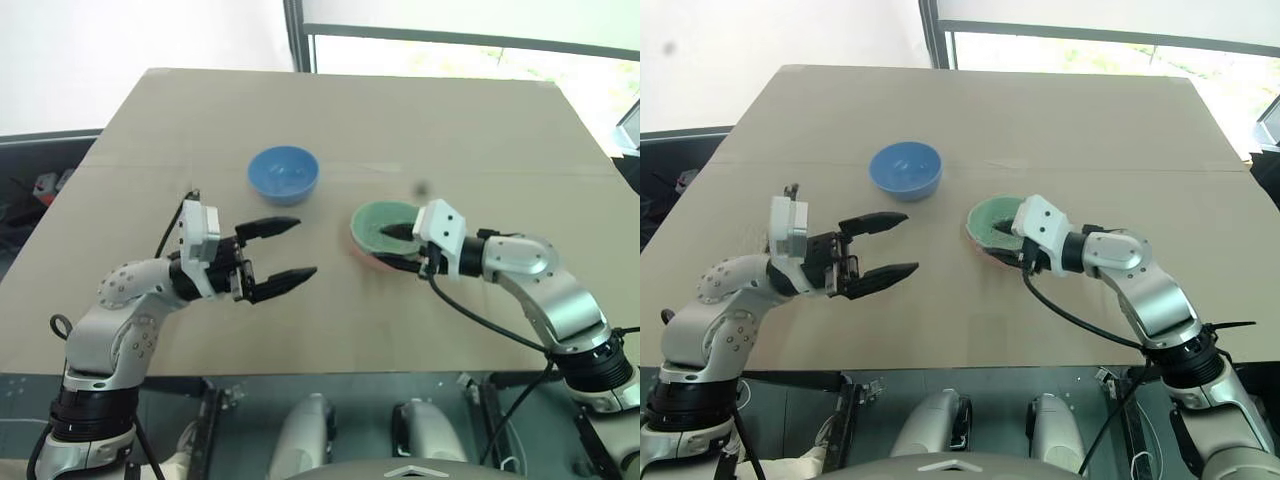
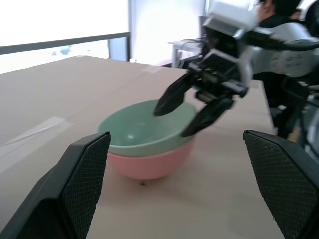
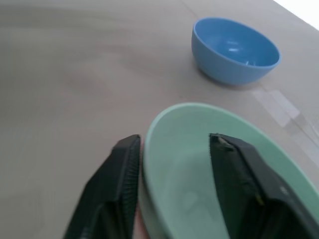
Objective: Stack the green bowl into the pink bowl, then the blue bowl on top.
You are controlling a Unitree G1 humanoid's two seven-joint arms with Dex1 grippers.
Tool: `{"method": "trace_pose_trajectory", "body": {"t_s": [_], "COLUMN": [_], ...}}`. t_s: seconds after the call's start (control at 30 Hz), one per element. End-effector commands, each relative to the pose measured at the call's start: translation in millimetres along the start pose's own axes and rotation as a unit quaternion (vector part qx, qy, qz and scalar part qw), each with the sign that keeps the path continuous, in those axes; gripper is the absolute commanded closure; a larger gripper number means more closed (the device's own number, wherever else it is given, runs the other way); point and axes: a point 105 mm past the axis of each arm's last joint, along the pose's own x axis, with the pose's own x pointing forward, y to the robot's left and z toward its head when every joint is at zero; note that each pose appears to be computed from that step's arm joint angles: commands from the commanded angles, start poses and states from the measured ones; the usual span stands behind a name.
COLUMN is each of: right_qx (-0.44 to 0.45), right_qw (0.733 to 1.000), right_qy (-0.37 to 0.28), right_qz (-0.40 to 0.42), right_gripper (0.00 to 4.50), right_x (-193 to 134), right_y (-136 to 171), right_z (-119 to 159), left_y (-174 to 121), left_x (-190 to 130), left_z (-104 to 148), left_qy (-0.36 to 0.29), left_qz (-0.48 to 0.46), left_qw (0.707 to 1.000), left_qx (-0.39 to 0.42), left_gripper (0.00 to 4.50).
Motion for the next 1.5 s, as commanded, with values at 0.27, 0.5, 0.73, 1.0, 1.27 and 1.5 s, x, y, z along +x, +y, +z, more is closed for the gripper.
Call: {"method": "trace_pose_trajectory", "body": {"t_s": [0.27,0.5,0.73,1.0,1.27,1.5], "right_qx": [-0.003,-0.005,-0.008,-0.001,0.010,0.009], "right_qw": [0.993,0.992,0.991,0.989,0.985,0.970], "right_qy": [-0.104,-0.092,-0.080,-0.069,-0.047,-0.002], "right_qz": [-0.051,-0.083,-0.105,-0.134,-0.168,-0.241], "right_gripper": [1.01,1.01,0.93,0.93,0.93,0.93], "right_x": [-37,-44,-50,-62,-86,-121], "right_y": [-9,-15,-14,-13,-15,-12], "right_z": [53,47,42,34,18,3], "left_y": [81,106,112,121,84,11], "left_x": [2,27,54,55,87,117], "left_z": [-5,-31,-42,-41,10,62], "left_qy": [0.257,0.353,0.368,0.366,0.241,0.061], "left_qz": [0.178,0.131,0.070,0.064,-0.027,-0.208], "left_qw": [0.912,0.875,0.870,0.877,0.926,0.925], "left_qx": [0.265,0.305,0.322,0.304,0.291,0.313], "left_gripper": [0.00,0.00,1.02,4.16,4.49,4.49]}}
